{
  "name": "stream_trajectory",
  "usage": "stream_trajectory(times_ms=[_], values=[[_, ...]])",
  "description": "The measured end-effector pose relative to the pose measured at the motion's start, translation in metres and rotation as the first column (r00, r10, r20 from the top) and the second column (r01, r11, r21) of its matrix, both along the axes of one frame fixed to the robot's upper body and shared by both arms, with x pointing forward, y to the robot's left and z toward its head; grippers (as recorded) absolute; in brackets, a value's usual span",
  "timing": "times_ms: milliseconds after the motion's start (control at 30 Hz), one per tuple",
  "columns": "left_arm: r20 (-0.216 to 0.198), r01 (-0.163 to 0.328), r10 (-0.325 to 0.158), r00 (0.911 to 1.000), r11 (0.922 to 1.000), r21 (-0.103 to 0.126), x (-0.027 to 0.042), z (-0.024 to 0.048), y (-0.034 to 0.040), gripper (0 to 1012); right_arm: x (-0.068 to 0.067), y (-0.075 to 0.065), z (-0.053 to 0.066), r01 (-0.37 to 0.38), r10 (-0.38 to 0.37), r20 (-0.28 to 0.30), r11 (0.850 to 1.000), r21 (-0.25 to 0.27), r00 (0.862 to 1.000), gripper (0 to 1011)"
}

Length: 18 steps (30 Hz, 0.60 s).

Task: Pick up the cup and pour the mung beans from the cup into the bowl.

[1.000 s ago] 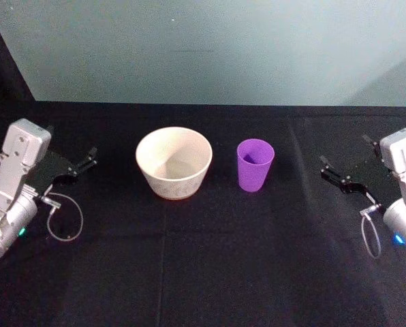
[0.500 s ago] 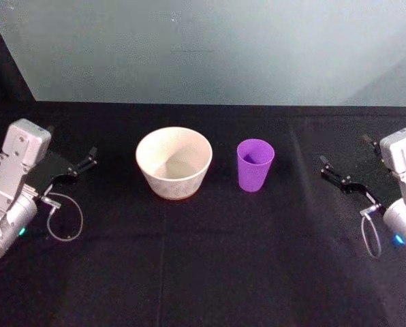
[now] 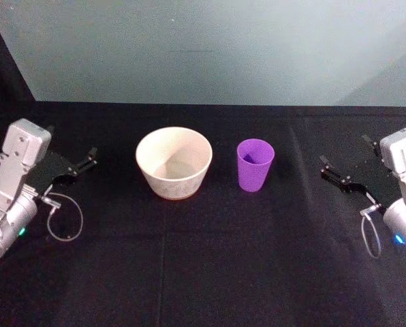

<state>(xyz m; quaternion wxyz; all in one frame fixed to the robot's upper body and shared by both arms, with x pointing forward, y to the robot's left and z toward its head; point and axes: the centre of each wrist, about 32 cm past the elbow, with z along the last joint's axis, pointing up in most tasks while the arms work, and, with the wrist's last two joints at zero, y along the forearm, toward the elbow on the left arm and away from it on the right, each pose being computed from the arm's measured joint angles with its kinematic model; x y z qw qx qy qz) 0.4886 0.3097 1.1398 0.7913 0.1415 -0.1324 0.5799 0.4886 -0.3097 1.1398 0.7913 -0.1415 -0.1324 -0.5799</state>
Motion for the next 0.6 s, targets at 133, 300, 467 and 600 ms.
stream_trajectory(times_ms=[133, 300, 467, 600], values=[[0.000, 0.000, 0.000, 1.0000, 1.0000, 0.000, 0.0000, 0.0000, 0.0000, 1000, 0.0000, 0.0000, 0.0000, 0.000, 0.000, 0.000, 1.000, 0.000, 1.000, 1002], [0.000, 0.000, 0.000, 1.0000, 1.0000, 0.000, 0.0000, 0.0000, 0.0000, 1000, 0.0000, 0.0000, 0.0000, 0.000, 0.000, 0.000, 1.000, 0.000, 1.000, 1002], [0.000, 0.000, 0.000, 1.0000, 1.0000, 0.000, 0.0000, 0.0000, 0.0000, 1000, 0.0000, 0.0000, 0.0000, 0.000, 0.000, 0.000, 1.000, 0.000, 1.000, 1002], [0.000, 0.000, 0.000, 1.0000, 1.0000, 0.000, 0.0000, 0.0000, 0.0000, 1000, 0.0000, 0.0000, 0.0000, 0.000, 0.000, 0.000, 1.000, 0.000, 1.000, 1002]])
